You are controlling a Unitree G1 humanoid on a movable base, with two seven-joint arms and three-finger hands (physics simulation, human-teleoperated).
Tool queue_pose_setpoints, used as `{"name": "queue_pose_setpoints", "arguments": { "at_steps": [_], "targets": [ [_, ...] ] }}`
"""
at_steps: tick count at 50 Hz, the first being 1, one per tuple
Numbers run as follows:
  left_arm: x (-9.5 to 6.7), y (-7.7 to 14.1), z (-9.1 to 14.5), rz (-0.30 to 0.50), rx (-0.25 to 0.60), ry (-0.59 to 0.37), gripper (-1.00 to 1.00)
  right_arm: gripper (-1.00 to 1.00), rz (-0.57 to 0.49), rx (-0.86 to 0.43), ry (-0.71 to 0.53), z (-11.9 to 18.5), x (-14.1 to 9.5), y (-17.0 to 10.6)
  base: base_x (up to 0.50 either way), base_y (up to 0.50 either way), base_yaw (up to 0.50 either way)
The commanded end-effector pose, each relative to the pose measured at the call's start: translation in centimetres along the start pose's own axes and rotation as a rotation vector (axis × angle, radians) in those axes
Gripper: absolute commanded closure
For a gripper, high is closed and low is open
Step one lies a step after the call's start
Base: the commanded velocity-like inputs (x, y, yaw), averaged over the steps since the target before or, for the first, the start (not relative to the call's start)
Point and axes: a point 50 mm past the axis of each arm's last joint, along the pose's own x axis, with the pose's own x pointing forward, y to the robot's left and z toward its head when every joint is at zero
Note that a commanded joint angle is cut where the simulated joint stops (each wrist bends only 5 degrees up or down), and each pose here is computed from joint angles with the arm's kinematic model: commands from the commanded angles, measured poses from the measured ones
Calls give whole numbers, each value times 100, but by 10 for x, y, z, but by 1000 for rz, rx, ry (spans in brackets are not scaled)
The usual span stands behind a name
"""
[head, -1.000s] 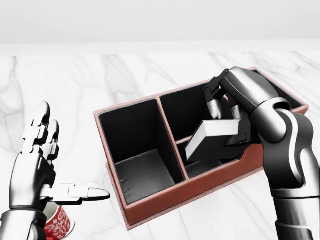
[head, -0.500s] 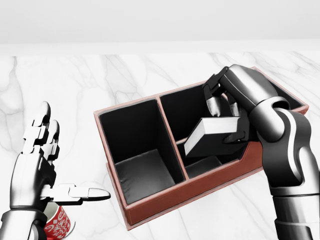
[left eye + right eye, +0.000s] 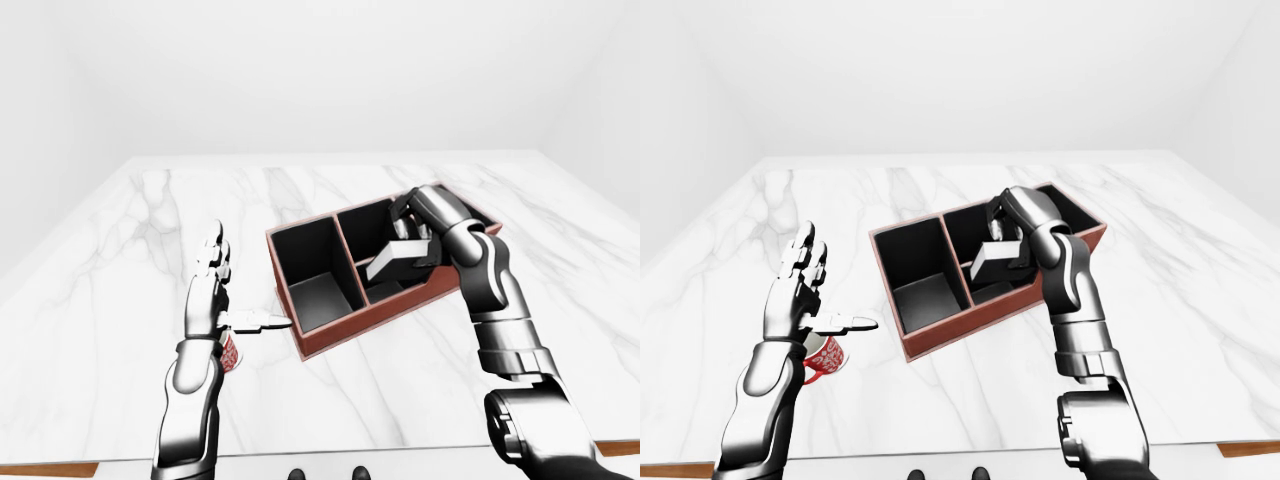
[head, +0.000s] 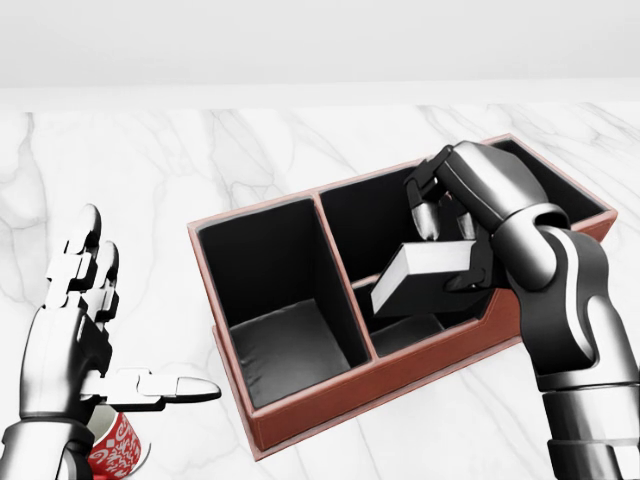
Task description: Pick up the book and place it in the back compartment of the caddy.
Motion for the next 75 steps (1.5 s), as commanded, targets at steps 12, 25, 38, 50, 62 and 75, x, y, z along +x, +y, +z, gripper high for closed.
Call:
{"name": "queue_pose_setpoints", "arguments": {
  "at_steps": [12, 25, 38, 50, 62, 75],
  "targets": [
    [0, 0, 0, -1, 2, 1, -100, 100, -30, 0, -22, 1, 0, -2, 0, 0, 0],
    [0, 0, 0, -1, 2, 2, -100, 100, -41, -8, -32, 2, 5, 0, 0, 0, 0],
    [0, 0, 0, 0, 2, -2, -100, 100, -38, -20, -11, -2, 16, -4, 0, 0, 0],
    [0, 0, -1, 0, 2, 4, -100, 100, -27, -17, 31, -12, 20, 0, 0, 0, 0],
    [0, 0, -1, 0, 3, 4, -100, 100, -15, -23, 62, -17, 24, 4, 0, 0, 0],
    [-1, 0, 0, 0, 3, 2, -100, 100, -6, -23, 77, -20, 26, 8, 0, 0, 0]
  ]
}}
